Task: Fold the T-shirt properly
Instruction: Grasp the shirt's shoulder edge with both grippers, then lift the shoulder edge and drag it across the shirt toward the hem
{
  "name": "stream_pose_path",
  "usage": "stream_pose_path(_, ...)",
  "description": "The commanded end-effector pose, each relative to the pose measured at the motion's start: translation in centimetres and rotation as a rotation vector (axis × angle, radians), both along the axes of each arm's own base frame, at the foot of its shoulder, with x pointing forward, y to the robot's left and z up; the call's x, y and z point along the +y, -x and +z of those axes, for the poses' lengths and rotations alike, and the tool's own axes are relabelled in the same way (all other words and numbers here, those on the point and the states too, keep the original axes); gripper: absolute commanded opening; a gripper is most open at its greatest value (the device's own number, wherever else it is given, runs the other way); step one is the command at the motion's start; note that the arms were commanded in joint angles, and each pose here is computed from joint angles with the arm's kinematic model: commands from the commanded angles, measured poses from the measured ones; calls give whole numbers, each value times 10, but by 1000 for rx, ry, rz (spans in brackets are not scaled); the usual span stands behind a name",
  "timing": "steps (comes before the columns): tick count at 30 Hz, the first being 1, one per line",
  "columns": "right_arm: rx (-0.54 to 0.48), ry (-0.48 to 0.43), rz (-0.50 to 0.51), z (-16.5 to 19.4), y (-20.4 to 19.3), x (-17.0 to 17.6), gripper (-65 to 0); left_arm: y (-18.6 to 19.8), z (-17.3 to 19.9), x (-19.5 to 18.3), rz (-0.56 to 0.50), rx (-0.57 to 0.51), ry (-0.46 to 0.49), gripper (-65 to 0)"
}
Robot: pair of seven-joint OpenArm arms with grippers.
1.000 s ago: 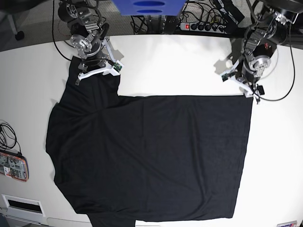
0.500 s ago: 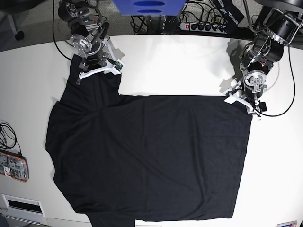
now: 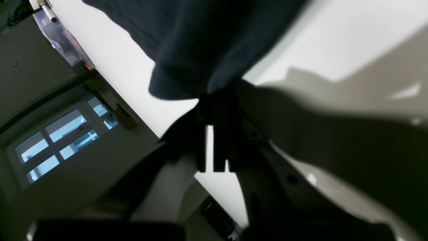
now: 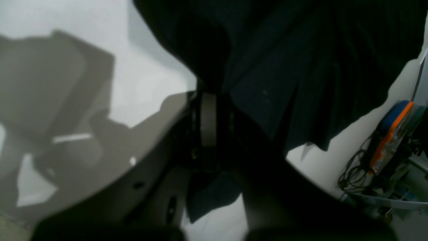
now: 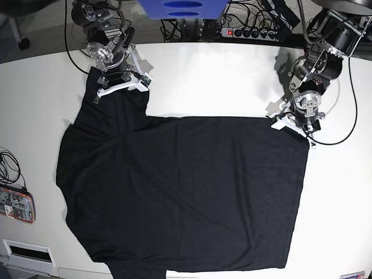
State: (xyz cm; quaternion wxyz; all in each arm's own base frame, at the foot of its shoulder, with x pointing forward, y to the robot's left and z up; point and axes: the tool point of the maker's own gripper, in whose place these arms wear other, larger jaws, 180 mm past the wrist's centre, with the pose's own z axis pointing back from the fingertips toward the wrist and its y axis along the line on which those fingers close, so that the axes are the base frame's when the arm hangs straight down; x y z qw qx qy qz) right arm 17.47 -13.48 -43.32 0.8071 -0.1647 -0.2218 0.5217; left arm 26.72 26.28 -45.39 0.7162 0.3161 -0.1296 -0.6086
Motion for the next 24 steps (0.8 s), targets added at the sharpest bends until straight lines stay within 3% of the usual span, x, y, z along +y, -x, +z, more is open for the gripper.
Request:
stream_pose_path(1, -7, -3, 7, 4, -1, 1, -650, 13, -11, -16, -21, 64, 82, -650)
stream_pose_path(10, -35, -17, 12, 12, -6, 5, -650, 47, -12, -45, -63, 88, 150, -650)
stream_pose_path(15, -38, -15, 8, 13, -7, 3, -650, 46, -11, -44, -65, 84, 145, -650)
stream_pose_path(21, -43, -10, 1, 14, -9, 1, -650, 26, 3, -28, 24, 12, 158, -650)
stream_pose_path(24, -72, -5, -13, 19, -20, -5, -650, 9, 13, -27, 74, -52, 212, -650)
